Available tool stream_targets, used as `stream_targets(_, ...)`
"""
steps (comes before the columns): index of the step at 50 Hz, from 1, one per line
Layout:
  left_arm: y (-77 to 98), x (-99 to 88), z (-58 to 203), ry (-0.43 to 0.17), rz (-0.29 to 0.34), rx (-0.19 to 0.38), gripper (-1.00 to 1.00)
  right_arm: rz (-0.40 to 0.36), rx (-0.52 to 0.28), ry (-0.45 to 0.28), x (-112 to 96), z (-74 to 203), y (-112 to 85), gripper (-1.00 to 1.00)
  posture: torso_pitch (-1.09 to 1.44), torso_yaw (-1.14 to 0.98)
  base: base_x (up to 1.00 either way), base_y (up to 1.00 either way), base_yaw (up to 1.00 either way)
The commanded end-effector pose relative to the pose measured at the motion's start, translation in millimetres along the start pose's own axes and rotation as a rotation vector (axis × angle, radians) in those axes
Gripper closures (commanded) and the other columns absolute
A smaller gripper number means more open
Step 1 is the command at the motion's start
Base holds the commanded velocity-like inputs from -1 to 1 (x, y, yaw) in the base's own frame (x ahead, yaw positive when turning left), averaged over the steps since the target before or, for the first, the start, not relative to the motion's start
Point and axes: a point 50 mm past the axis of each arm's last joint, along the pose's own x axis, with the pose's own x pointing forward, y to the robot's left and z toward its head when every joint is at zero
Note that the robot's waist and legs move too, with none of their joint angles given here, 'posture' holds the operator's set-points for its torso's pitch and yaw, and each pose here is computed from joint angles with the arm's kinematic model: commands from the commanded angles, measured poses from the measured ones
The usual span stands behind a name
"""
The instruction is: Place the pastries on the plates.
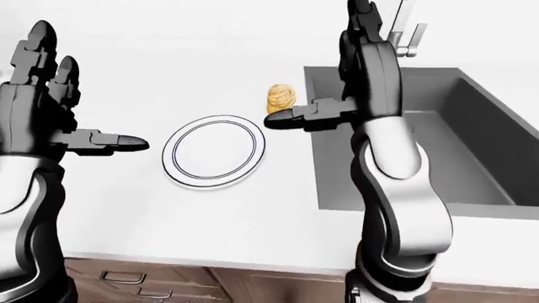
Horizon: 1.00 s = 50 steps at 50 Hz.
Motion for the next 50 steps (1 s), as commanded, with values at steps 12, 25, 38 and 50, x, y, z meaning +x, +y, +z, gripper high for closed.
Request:
stream_targets(12, 3.2, -0.9, 12, -0.08, 0.01, 0.007, -1.0, -0.011, -0.03, -0.111, 51, 41, 2.0, -1.0, 0.0, 0.0, 0.0, 0.0, 0.0)
stream_targets(25, 8.6, -4.9, 15, -0.081, 0.023, 0.015, -1.0, 0.001, -0.04, -0.073, 125, 32, 11.3, -1.0, 0.0, 0.0, 0.0, 0.0, 0.0)
stream_targets(38, 12.9, -5.7, 18, -0.08, 0.03, 0.018, -1.0, 0.005, -0.055, 0.047, 156, -28, 23.9, -1.0, 0.0, 0.0, 0.0, 0.0, 0.0)
stream_targets(50, 32.4, -15.1, 42, -0.082, 0.064, 0.025, -1.0, 0.025, -0.024, 0.046, 149, -53, 39.0, -1.0, 0.0, 0.0, 0.0, 0.0, 0.0)
